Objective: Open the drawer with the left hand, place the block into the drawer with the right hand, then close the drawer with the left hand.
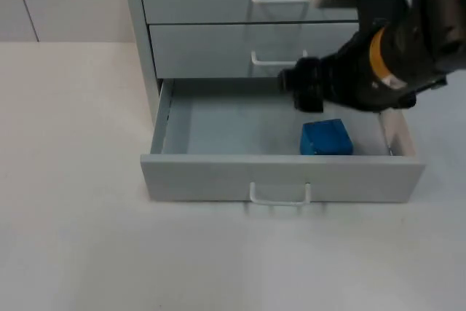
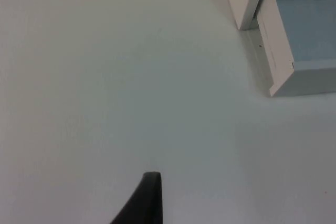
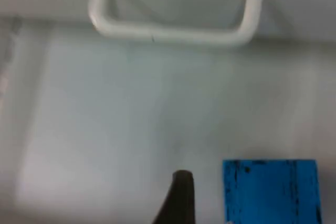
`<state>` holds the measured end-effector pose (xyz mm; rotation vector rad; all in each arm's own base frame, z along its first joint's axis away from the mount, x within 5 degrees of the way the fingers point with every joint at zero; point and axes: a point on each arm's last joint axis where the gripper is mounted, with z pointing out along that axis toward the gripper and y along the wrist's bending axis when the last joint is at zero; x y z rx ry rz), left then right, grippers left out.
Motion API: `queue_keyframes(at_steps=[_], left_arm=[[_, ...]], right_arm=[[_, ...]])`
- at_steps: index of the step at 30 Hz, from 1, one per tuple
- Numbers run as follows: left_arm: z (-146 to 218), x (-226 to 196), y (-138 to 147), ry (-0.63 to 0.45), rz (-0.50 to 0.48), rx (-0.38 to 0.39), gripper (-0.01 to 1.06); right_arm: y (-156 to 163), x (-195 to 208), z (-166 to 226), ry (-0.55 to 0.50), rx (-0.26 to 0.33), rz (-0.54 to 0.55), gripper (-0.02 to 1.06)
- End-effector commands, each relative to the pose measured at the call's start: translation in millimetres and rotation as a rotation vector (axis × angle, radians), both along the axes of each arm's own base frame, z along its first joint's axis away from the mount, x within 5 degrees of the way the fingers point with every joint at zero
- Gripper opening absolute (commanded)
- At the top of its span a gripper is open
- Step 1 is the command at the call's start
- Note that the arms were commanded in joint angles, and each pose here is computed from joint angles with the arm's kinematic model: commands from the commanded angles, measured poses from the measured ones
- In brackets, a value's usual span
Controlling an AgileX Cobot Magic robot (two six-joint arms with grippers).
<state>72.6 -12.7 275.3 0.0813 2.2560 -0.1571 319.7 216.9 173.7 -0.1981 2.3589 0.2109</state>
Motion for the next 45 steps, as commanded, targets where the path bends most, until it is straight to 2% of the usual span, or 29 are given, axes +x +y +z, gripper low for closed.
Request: queue_keyframes(at_steps=[1,2,4,6,7,8,9,11,18,22,26,30,34,39,41,42,45], left_arm=[[0.6,-0.2,0.8,-0.013,0.012,0.001,1.05],[0.6,-0.2,0.8,-0.013,0.012,0.001,1.05],[0.5,-0.2,1.0,-0.013,0.012,0.004,1.05],[0.5,-0.2,1.0,-0.013,0.012,0.004,1.05],[0.5,-0.2,1.0,-0.013,0.012,0.004,1.05],[0.5,-0.2,1.0,-0.013,0.012,0.004,1.05],[0.5,-0.2,1.0,-0.013,0.012,0.004,1.05],[0.5,-0.2,1.0,-0.013,0.012,0.004,1.05],[0.5,-0.2,1.0,-0.013,0.012,0.004,1.05],[0.5,-0.2,1.0,-0.013,0.012,0.004,1.05],[0.5,-0.2,1.0,-0.013,0.012,0.004,1.05],[0.5,-0.2,1.0,-0.013,0.012,0.004,1.05],[0.5,-0.2,1.0,-0.013,0.012,0.004,1.05],[0.5,-0.2,1.0,-0.013,0.012,0.004,1.05],[0.5,-0.2,1.0,-0.013,0.012,0.004,1.05],[0.5,-0.2,1.0,-0.013,0.012,0.004,1.05],[0.5,-0.2,1.0,-0.013,0.012,0.004,1.05]], right_arm=[[-1.0,-11.0,24.2,0.022,0.025,0.01,0.72],[-1.0,-11.0,24.2,0.022,0.025,0.01,0.72],[-1.5,-22.5,34.2,0.059,-0.016,0.028,0.72],[-5.1,-33.5,39.4,0.11,-0.094,0.036,0.72],[-5.1,-33.5,39.4,0.11,-0.094,0.036,0.72],[-9.5,-40.5,42.7,0.147,-0.16,0.049,0.72],[-11.8,-44.7,43.6,0.18,-0.191,0.062,0.72],[-13.0,-52.7,46.5,0.228,-0.232,0.129,0.72],[-11.5,-64.3,57.0,0.271,-0.208,0.236,0.72],[-14.7,-67.2,62.8,0.268,-0.222,0.247,0.72],[-19.6,-72.1,65.1,0.287,-0.267,0.276,0.72],[-26.3,-79.7,69.4,0.269,-0.267,0.287,0.72],[-46.6,-85.2,70.6,0.264,-0.268,0.26,0.72],[-84.3,-80.8,70.6,0.277,-0.263,0.17,0.72],[-103.7,-77.3,72.9,0.286,-0.239,0.118,0.72],[-103.7,-77.3,72.9,0.286,-0.239,0.118,0.72],[-127.5,-72.0,77.7,0.3,-0.19,0.051,0.72]])
